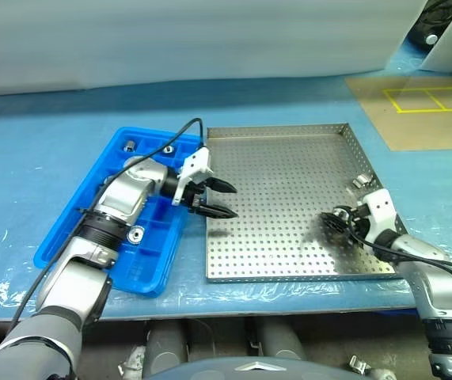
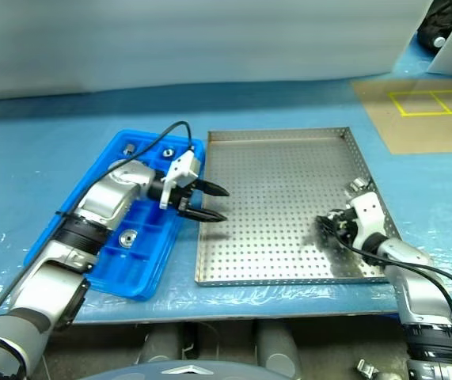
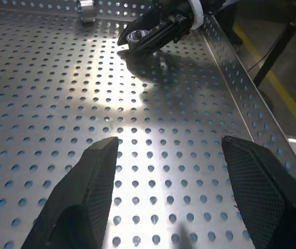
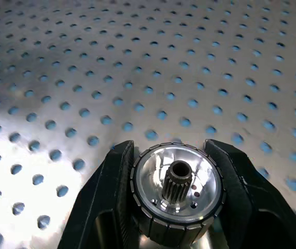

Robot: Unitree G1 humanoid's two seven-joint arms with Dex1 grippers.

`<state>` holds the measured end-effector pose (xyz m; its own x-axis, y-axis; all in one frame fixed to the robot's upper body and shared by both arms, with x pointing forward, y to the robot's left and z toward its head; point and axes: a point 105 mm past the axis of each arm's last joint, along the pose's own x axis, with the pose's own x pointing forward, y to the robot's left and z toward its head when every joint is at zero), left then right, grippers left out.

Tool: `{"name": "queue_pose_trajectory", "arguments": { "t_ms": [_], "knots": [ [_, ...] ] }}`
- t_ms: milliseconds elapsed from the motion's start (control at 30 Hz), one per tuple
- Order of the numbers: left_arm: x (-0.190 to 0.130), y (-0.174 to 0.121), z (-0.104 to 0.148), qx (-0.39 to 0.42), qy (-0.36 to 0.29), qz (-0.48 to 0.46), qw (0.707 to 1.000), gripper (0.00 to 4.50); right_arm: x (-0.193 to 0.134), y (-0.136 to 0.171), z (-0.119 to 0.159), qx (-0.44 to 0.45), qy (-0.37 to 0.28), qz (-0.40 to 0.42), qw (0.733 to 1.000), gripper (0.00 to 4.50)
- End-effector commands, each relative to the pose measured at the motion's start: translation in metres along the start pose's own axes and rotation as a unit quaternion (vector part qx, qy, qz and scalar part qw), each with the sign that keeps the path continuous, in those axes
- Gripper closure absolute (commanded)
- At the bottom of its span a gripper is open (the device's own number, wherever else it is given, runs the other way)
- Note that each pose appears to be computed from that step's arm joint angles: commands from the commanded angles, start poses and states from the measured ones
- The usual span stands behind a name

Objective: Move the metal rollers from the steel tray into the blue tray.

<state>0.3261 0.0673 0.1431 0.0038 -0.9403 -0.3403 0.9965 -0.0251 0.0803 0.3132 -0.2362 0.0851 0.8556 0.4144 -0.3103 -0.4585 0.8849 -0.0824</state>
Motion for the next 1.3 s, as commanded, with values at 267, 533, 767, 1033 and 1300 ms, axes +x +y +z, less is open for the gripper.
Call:
{"name": "queue_pose_trajectory", "arguments": {
  "t_ms": [267, 533, 767, 1033, 1300],
  "knots": [
    [-0.072, 0.004, 0.019, 0.022, 0.019, 0.107, 0.994, 1.16, 0.069, 0.105, 0.126, -0.048, -0.151, 0.228, 0.961, 2.41],
    [-0.121, -0.01, 0.022, -0.001, 0.03, 0.207, 0.978, 1.16, 0.104, 0.194, 0.148, -0.066, -0.164, 0.389, 0.904, 2.41],
    [-0.154, -0.042, 0.012, -0.041, 0.053, 0.286, 0.956, 1.16, 0.106, 0.244, 0.143, -0.078, -0.158, 0.487, 0.856, 2.41],
    [-0.154, -0.061, 0.008, -0.066, 0.052, 0.314, 0.946, 1.16, 0.108, 0.245, 0.125, -0.088, -0.131, 0.519, 0.84, 2.41],
    [-0.142, -0.061, 0.01, -0.067, 0.044, 0.308, 0.948, 1.16, 0.117, 0.235, 0.117, -0.099, -0.125, 0.497, 0.853, 2.41]
  ]
}}
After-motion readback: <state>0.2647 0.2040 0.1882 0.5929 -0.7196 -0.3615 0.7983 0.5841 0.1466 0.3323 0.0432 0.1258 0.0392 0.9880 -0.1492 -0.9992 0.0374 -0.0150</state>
